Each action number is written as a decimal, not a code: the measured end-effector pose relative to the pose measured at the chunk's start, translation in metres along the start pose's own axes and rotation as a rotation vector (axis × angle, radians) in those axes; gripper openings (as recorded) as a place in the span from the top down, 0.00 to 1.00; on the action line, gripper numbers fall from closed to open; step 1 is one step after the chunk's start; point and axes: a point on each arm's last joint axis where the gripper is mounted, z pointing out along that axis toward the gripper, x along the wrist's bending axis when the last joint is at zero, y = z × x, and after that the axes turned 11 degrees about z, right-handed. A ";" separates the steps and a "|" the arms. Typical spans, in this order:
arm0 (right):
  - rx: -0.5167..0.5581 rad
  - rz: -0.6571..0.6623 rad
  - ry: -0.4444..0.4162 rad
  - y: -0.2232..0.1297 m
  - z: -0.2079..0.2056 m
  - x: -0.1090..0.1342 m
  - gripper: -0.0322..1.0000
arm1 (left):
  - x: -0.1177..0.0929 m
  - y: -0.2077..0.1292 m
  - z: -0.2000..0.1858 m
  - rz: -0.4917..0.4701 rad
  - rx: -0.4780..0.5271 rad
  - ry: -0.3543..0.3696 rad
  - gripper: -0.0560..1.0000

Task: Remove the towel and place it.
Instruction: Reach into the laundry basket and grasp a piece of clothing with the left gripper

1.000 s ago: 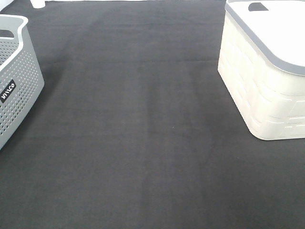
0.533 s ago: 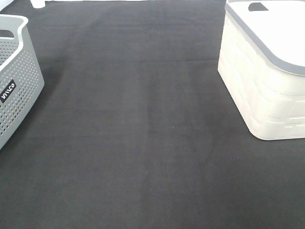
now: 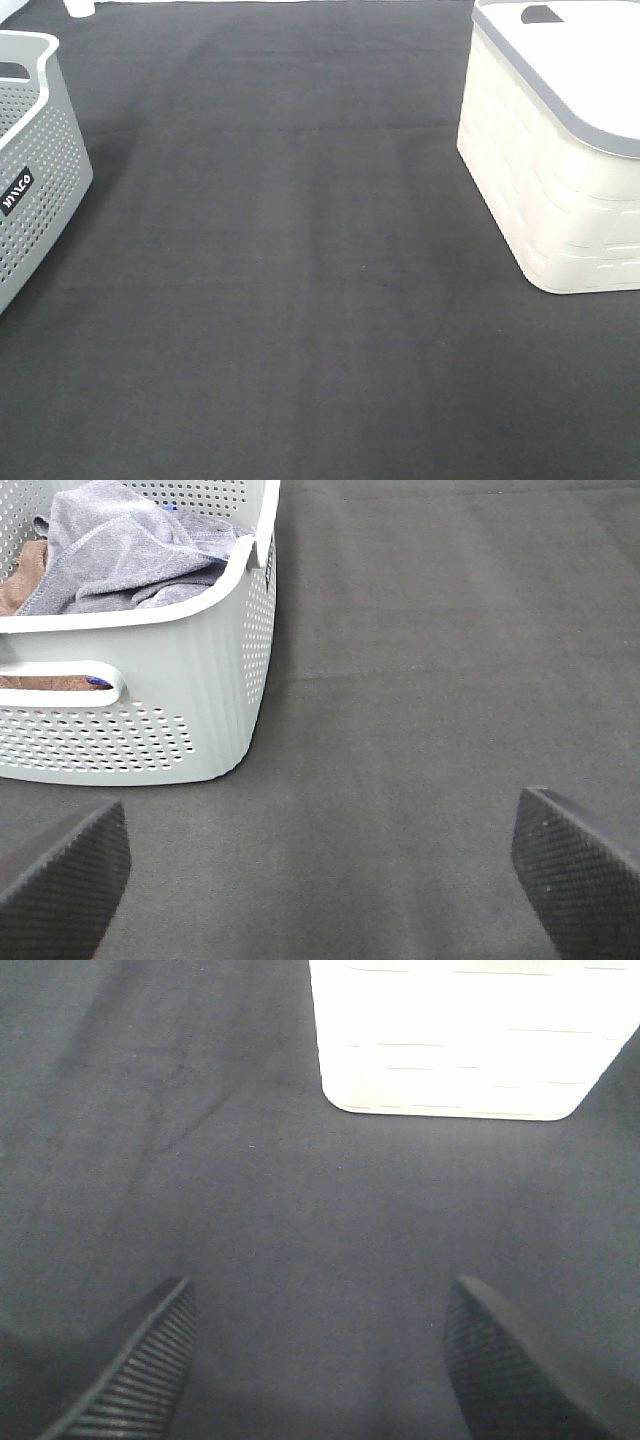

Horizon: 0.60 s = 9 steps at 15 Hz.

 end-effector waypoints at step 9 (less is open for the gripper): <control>0.000 0.000 0.000 0.000 0.000 0.000 0.31 | 0.000 0.000 0.000 -0.001 0.000 -0.002 0.02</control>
